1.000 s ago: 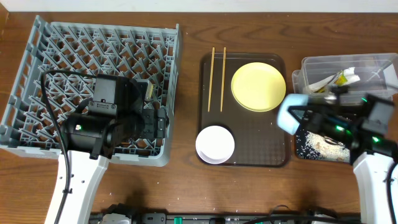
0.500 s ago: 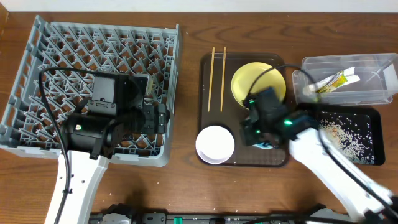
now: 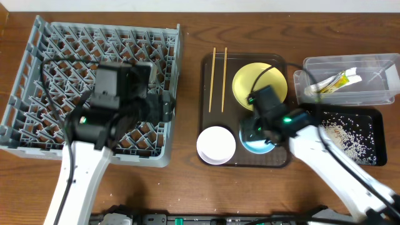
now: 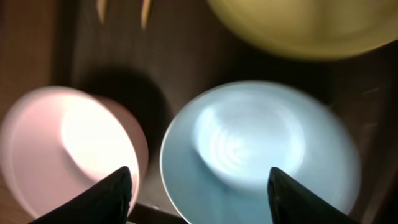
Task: Sort waste into correct bins and load items into the dishwasher
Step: 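Set the empty blue bowl back on the dark tray with the right gripper, then grasp a wooden chopstick with the left gripper and lift it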
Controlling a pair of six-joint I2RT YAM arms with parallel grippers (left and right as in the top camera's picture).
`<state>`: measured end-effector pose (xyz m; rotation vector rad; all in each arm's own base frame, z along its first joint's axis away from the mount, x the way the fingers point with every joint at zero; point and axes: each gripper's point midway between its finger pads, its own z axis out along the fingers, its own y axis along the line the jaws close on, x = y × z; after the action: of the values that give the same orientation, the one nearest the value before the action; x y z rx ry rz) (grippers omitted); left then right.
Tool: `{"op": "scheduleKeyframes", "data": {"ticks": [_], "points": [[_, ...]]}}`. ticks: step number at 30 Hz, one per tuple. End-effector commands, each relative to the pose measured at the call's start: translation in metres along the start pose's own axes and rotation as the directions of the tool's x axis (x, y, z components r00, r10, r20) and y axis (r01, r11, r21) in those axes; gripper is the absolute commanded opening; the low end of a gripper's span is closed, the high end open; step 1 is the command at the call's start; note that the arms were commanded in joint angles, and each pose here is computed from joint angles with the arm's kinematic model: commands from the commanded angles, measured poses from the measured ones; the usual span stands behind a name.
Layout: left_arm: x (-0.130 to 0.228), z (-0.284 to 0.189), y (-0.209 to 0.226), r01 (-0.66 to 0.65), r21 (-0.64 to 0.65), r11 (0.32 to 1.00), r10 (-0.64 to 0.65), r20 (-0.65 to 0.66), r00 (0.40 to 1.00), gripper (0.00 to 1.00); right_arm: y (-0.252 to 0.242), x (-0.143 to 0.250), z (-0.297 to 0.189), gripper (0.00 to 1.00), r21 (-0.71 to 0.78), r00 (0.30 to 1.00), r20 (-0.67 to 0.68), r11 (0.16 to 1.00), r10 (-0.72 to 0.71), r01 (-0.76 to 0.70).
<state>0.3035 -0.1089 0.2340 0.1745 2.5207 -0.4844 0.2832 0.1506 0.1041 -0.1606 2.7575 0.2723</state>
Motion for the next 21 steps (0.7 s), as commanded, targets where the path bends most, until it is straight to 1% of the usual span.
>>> {"op": "scheduleKeyframes", "data": {"ticks": [1, 4, 6, 10, 12, 16, 19, 21], "points": [[-0.02, 0.012, -0.02, -0.029, 0.044, 0.999, 0.03, -0.011, 0.999, 0.86, -0.015, -0.042, -0.045, 0.69, -0.031, 0.982, 0.168, 0.996, 0.083, -0.079], [-0.034, 0.038, -0.028, -0.076, 0.004, 0.997, 0.076, -0.034, 0.997, 0.86, -0.036, -0.058, -0.071, 0.65, -0.094, 0.949, 0.234, 0.977, 0.209, -0.192], [-0.042, 0.058, -0.035, -0.11, -0.013, 0.994, 0.109, -0.035, 0.993, 0.86, -0.047, -0.062, -0.081, 0.65, -0.143, 0.929, 0.247, 0.958, 0.277, -0.248], [-0.055, 0.11, -0.049, -0.17, -0.032, 0.985, 0.169, -0.009, 0.985, 0.75, -0.062, -0.06, -0.087, 0.67, -0.207, 0.909, 0.217, 0.927, 0.356, -0.313], [-0.058, 0.135, -0.053, -0.186, -0.039, 0.982, 0.186, -0.001, 0.983, 0.72, -0.068, -0.054, -0.085, 0.67, -0.201, 0.907, 0.191, 0.919, 0.375, -0.338], [-0.056, 0.187, -0.056, -0.202, -0.03, 0.979, 0.202, -0.005, 0.979, 0.67, -0.069, -0.042, -0.083, 0.67, -0.18, 0.916, 0.149, 0.921, 0.372, -0.345], [-0.047, 0.22, -0.048, -0.199, -0.034, 0.979, 0.198, -0.031, 0.98, 0.64, -0.069, -0.038, -0.082, 0.64, -0.175, 0.917, 0.134, 0.92, 0.374, -0.35], [-0.039, 0.24, -0.043, -0.198, -0.038, 0.98, 0.195, -0.054, 0.979, 0.6, -0.069, -0.037, -0.081, 0.63, -0.172, 0.918, 0.128, 0.92, 0.376, -0.352]]}}
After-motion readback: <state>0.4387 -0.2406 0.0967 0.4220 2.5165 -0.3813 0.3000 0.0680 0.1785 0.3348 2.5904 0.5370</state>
